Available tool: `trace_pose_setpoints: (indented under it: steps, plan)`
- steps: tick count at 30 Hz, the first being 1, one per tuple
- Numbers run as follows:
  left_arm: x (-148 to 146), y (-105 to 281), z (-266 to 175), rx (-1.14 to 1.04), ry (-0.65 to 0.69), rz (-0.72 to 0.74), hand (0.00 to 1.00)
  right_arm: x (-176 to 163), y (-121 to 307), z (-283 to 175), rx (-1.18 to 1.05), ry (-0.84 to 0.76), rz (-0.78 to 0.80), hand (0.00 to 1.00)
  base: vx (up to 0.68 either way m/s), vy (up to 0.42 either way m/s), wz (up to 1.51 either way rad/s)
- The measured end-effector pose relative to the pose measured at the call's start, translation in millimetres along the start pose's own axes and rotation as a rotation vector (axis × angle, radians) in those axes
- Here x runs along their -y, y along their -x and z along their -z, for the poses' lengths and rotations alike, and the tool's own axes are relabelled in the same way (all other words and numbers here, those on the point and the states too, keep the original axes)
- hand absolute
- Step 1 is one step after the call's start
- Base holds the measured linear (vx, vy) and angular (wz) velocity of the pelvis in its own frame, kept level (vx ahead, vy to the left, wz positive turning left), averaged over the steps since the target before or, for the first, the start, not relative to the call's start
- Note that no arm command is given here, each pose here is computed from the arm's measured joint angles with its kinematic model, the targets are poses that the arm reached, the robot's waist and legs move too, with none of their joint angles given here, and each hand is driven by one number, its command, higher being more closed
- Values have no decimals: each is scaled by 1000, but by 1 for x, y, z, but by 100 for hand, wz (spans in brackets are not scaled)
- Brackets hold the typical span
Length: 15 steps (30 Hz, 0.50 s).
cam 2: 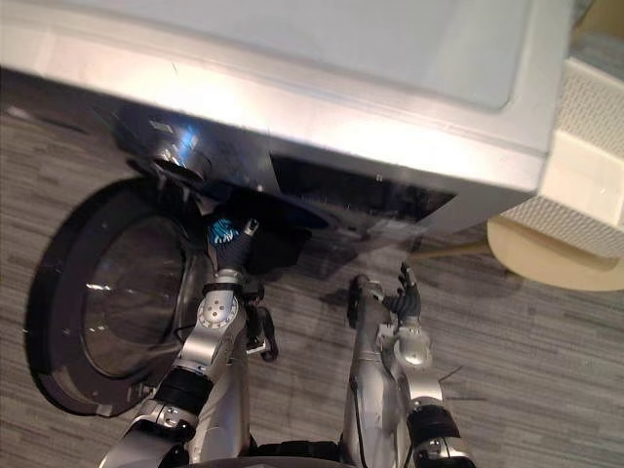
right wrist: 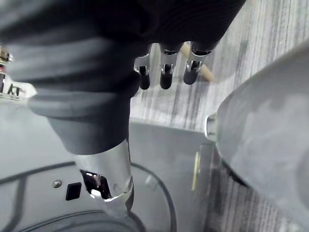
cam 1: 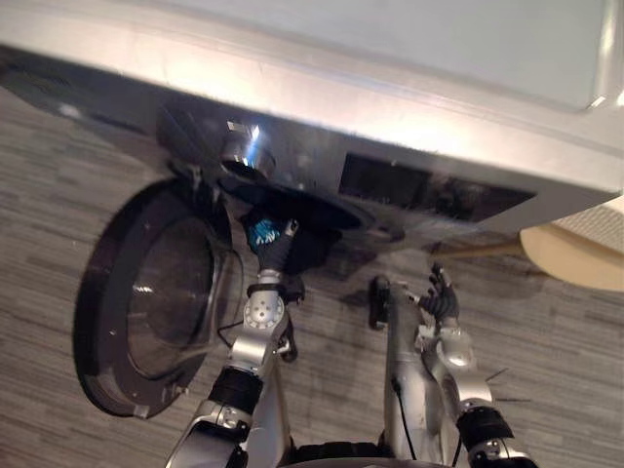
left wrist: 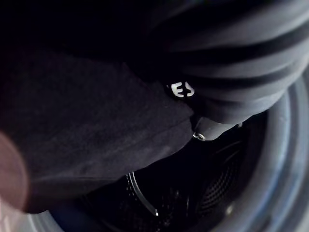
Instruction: Pick up the laundry basket with both hands and put the clothes into the washing machine.
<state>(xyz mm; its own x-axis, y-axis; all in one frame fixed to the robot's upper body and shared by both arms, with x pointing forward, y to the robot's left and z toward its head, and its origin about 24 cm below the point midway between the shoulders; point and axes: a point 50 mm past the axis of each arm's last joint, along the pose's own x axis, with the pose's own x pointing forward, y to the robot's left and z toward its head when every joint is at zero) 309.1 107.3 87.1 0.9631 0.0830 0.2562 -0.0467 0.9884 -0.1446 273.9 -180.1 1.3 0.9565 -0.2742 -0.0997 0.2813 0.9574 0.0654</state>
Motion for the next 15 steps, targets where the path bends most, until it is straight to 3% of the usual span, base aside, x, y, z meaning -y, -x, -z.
trace_pose_setpoints:
  steps: [7, 12, 15]
  plan:
    - [-1, -43, -88, 334, 58, -73, 100, -19, 1, -64, 292, -150, -53, 0, -88, -51, -6]
    - [-14, -67, -181, 675, -47, -126, 100, -22, 9, -100, 459, -203, -90, 0, -36, -50, 2]
    - [-5, -71, -220, 802, -77, -115, 100, -18, 14, -109, 511, -217, -94, 0, -24, -58, 3]
